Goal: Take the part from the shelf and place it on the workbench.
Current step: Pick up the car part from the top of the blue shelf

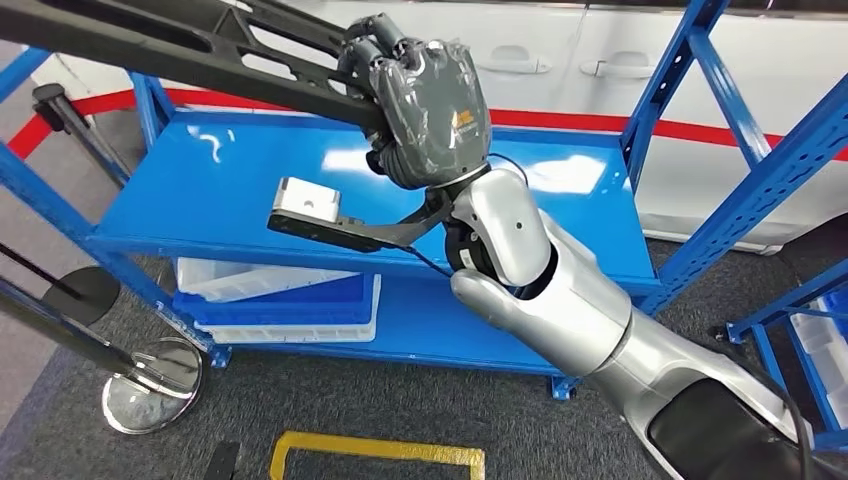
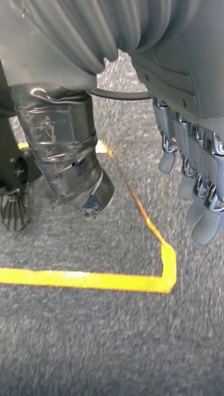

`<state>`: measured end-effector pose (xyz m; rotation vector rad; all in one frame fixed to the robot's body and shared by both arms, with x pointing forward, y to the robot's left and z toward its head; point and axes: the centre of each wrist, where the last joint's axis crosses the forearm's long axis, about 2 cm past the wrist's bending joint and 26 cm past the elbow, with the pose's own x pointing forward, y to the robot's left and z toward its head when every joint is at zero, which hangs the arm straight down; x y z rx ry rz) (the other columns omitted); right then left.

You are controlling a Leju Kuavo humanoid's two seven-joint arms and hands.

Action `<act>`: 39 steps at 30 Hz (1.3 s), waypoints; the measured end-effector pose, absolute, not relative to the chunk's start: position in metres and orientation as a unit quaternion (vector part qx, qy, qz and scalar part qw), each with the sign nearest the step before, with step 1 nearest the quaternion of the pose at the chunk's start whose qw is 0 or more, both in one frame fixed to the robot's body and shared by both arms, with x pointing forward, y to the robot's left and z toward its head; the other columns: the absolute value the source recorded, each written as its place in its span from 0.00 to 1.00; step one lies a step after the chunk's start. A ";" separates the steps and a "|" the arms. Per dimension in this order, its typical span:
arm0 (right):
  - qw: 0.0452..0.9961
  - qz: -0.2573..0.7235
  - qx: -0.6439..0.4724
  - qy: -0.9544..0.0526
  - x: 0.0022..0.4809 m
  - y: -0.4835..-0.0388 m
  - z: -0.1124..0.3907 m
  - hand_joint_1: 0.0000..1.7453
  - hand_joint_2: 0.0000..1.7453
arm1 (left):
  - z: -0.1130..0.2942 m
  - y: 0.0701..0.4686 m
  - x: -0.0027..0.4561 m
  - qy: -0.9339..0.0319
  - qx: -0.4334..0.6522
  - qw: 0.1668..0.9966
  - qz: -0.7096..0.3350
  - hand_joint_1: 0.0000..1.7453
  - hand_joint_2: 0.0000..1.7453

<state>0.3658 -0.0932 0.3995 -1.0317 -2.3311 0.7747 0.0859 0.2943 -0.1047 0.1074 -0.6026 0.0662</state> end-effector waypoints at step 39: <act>0.243 0.285 -0.382 -0.845 0.368 -0.100 0.387 1.00 1.00 | -0.104 0.300 0.088 -0.289 0.054 0.955 0.031 0.00 1.00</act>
